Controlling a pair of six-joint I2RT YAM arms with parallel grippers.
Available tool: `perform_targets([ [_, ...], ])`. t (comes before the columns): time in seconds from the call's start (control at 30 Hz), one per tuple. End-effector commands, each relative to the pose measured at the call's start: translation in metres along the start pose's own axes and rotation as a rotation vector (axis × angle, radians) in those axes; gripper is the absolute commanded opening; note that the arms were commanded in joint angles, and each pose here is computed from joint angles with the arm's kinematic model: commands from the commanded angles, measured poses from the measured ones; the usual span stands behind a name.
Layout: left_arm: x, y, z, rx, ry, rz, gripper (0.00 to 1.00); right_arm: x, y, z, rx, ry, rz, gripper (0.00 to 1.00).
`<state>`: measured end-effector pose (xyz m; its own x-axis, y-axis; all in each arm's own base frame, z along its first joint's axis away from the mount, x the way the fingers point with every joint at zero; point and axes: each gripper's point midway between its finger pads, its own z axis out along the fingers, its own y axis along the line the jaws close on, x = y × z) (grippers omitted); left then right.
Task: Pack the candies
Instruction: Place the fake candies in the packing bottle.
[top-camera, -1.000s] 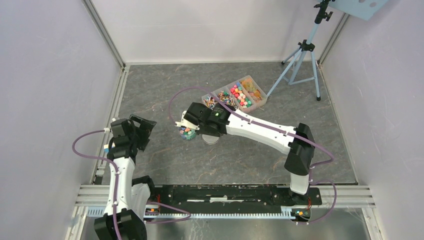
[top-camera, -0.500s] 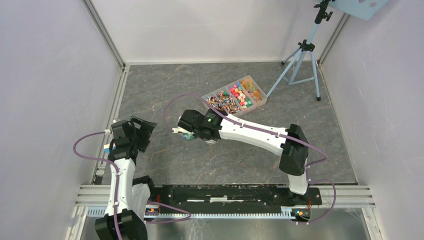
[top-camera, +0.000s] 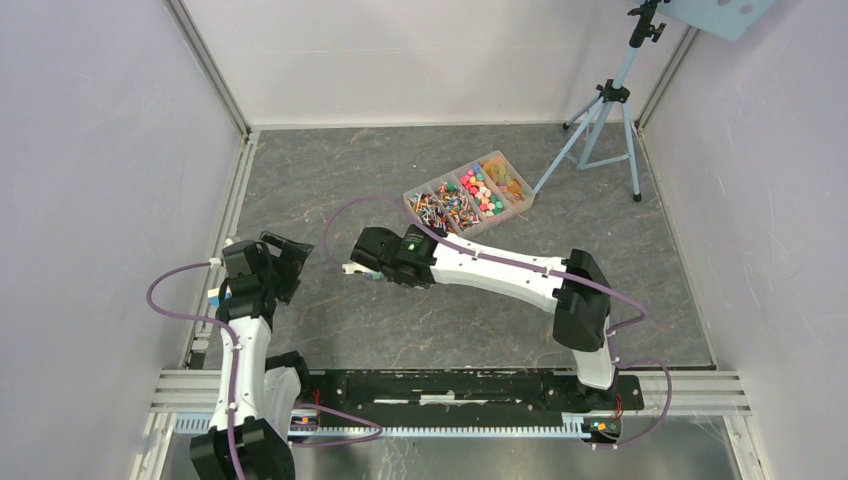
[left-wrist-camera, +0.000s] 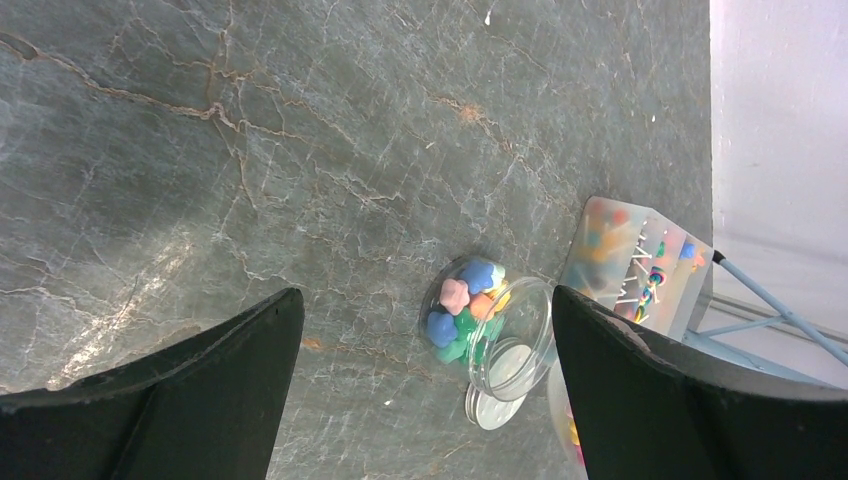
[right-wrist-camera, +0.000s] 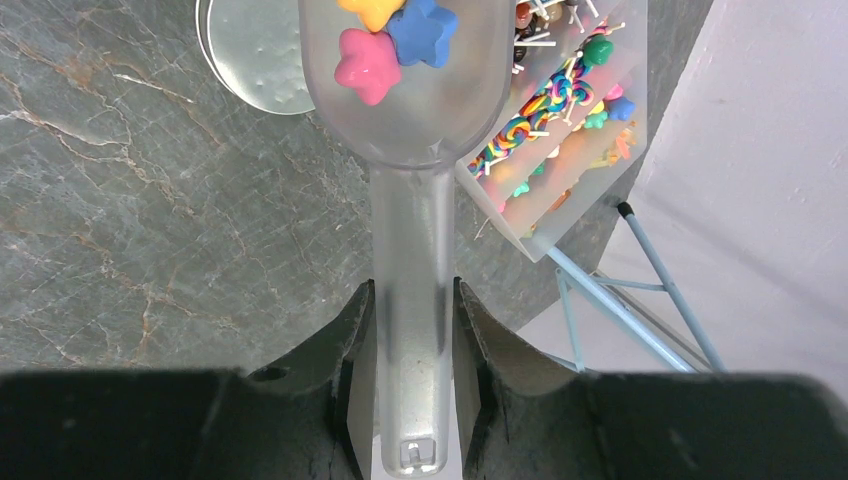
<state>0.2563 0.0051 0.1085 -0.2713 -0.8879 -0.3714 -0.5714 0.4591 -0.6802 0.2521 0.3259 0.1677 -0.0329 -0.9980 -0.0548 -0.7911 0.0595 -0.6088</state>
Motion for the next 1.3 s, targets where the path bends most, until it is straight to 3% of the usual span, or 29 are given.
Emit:
perform_targets([
  [0.0, -0.008, -0.006, -0.001, 0.028, -0.031, 0.011, 0.99, -0.008, -0.012, -0.007, 0.066, -0.017, -0.003, 0.0],
  [1.27, -0.007, -0.005, 0.002, 0.034, -0.03, -0.012, 0.98, -0.019, -0.012, -0.004, 0.185, 0.03, -0.117, 0.0],
])
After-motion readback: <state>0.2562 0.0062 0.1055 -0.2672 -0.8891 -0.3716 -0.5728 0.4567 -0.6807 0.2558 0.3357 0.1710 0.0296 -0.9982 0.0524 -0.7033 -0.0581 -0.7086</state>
